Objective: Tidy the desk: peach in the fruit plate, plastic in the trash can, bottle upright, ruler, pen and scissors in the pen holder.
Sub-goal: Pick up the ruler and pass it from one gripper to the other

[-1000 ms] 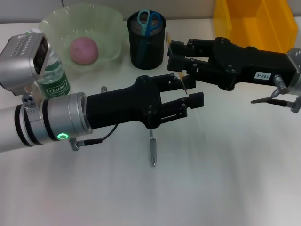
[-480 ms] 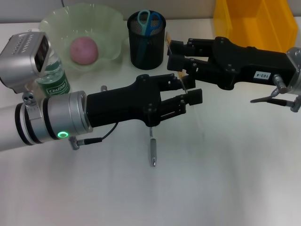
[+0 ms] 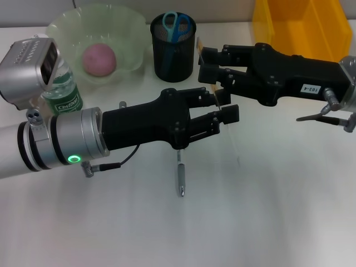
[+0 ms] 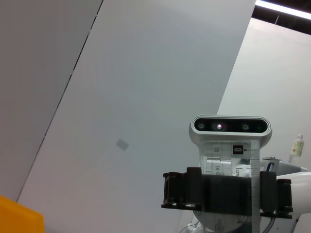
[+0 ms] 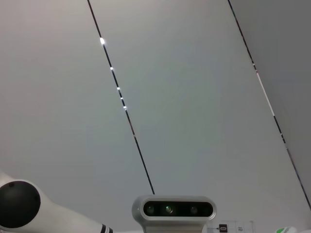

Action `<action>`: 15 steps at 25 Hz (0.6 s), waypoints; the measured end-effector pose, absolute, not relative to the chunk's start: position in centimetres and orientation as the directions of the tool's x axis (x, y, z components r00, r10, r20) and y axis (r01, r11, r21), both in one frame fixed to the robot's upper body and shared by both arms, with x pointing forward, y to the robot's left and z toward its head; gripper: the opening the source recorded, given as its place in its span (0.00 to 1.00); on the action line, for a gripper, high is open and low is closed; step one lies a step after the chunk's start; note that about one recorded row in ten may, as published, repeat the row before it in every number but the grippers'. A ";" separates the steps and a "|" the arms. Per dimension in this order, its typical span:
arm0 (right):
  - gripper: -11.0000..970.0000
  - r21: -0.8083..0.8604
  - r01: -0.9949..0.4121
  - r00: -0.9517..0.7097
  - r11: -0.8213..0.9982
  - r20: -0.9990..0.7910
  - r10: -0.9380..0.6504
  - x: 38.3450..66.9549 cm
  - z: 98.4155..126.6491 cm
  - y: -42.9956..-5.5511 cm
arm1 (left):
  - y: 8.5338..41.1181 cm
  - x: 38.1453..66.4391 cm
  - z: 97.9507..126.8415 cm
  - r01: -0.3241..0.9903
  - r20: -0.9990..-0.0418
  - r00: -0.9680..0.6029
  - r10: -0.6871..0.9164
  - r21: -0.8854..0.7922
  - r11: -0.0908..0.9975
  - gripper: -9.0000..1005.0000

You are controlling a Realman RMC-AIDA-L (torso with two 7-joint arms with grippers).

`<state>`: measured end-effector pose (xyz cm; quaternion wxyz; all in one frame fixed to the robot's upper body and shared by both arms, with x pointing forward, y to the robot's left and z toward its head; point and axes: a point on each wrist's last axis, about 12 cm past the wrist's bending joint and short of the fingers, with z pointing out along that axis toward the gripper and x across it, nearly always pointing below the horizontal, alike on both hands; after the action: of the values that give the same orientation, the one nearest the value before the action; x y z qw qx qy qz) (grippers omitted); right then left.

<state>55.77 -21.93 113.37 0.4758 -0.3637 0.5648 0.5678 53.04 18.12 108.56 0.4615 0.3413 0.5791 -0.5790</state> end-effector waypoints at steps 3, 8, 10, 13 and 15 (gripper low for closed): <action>0.45 0.295 -0.951 -0.282 0.090 -0.950 0.131 55.7 113.4 -22.0 | 18.1 53.0 108.6 0.930 -0.930 -0.341 -0.139 -0.356 0.096 0.40; 0.50 0.291 -0.953 -0.278 0.091 -0.952 0.127 55.8 113.4 -21.9 | 18.1 53.1 108.6 0.930 -0.930 -0.341 -0.138 -0.355 0.095 0.40; 0.52 0.284 -0.954 -0.272 0.093 -0.954 0.127 55.9 113.5 -21.9 | 18.1 53.0 108.6 0.930 -0.930 -0.341 -0.138 -0.355 0.095 0.40; 0.55 0.273 -0.957 -0.260 0.097 -0.957 0.130 55.7 113.5 -22.1 | 18.1 53.1 108.6 0.930 -0.930 -0.340 -0.138 -0.354 0.095 0.40; 0.57 0.273 -0.957 -0.260 0.099 -0.957 0.131 55.7 113.5 -22.1 | 18.1 53.1 108.6 0.930 -0.930 -0.339 -0.139 -0.354 0.096 0.40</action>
<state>55.67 -22.10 113.49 0.4843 -0.3680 0.5610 0.5614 53.10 18.12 108.61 0.4620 0.3418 0.5786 -0.5788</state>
